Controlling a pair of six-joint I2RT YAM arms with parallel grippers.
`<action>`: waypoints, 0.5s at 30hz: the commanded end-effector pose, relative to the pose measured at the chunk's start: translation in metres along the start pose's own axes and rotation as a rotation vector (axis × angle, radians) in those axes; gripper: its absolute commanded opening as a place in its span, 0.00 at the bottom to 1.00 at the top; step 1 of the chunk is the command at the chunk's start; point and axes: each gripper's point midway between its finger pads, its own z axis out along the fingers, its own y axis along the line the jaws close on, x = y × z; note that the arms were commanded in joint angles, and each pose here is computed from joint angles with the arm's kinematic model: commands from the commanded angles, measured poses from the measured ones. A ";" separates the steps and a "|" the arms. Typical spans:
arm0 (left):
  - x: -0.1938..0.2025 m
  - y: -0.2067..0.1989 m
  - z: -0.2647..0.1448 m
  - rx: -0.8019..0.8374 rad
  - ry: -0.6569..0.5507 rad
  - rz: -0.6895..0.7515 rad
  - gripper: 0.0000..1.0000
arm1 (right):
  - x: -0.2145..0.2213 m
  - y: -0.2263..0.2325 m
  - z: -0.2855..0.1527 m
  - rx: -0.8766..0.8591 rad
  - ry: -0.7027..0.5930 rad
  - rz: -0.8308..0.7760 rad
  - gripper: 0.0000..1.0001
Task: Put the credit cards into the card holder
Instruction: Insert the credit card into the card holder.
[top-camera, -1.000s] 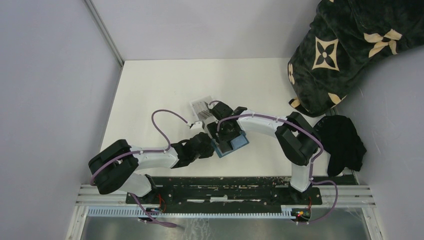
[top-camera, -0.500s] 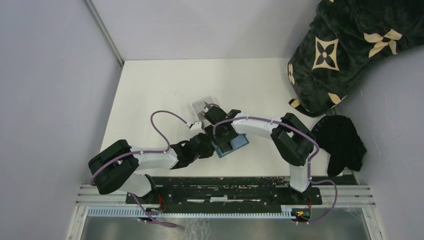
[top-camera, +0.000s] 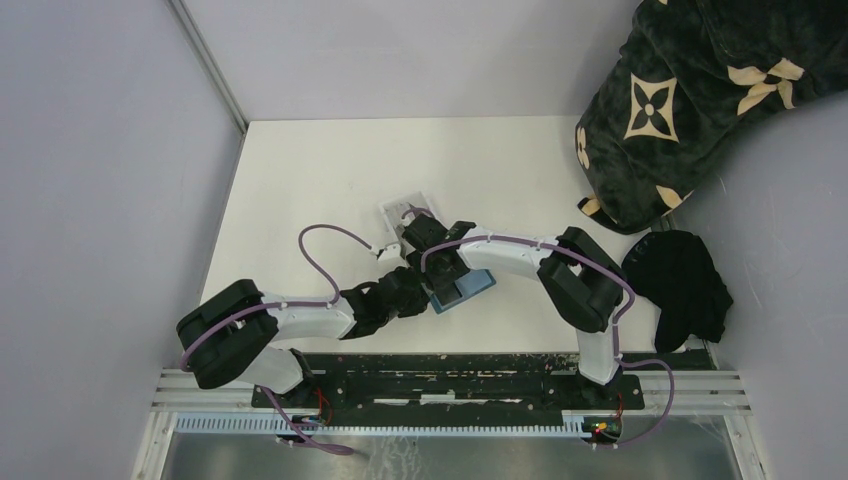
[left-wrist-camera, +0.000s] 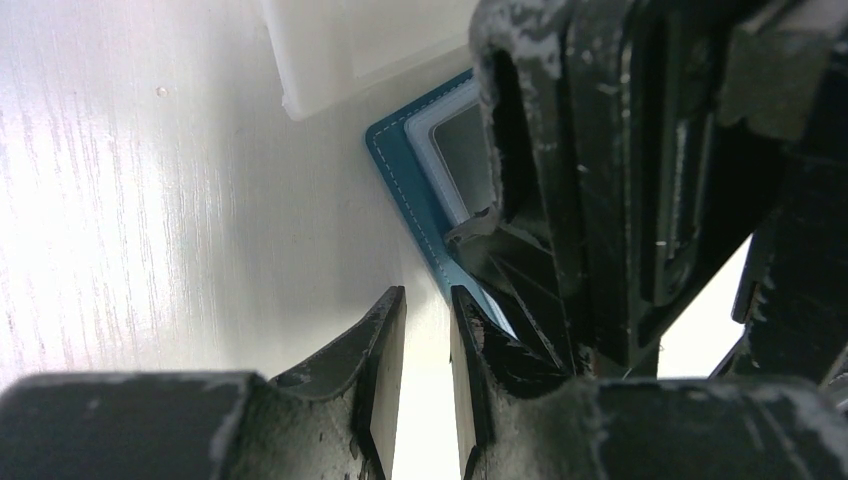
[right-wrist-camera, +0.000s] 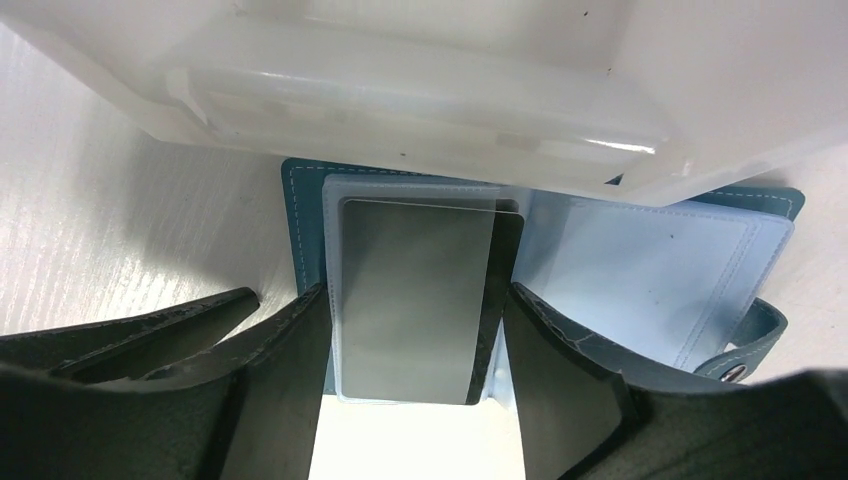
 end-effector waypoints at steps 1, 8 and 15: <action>0.038 0.055 -0.005 -0.169 0.125 0.053 0.32 | -0.018 0.002 0.000 0.023 -0.055 -0.011 0.64; 0.036 0.057 -0.006 -0.180 0.115 0.050 0.32 | -0.024 0.003 -0.004 0.021 -0.074 0.001 0.60; 0.028 0.061 -0.013 -0.205 0.080 0.037 0.36 | -0.028 0.002 -0.010 0.028 -0.085 -0.005 0.77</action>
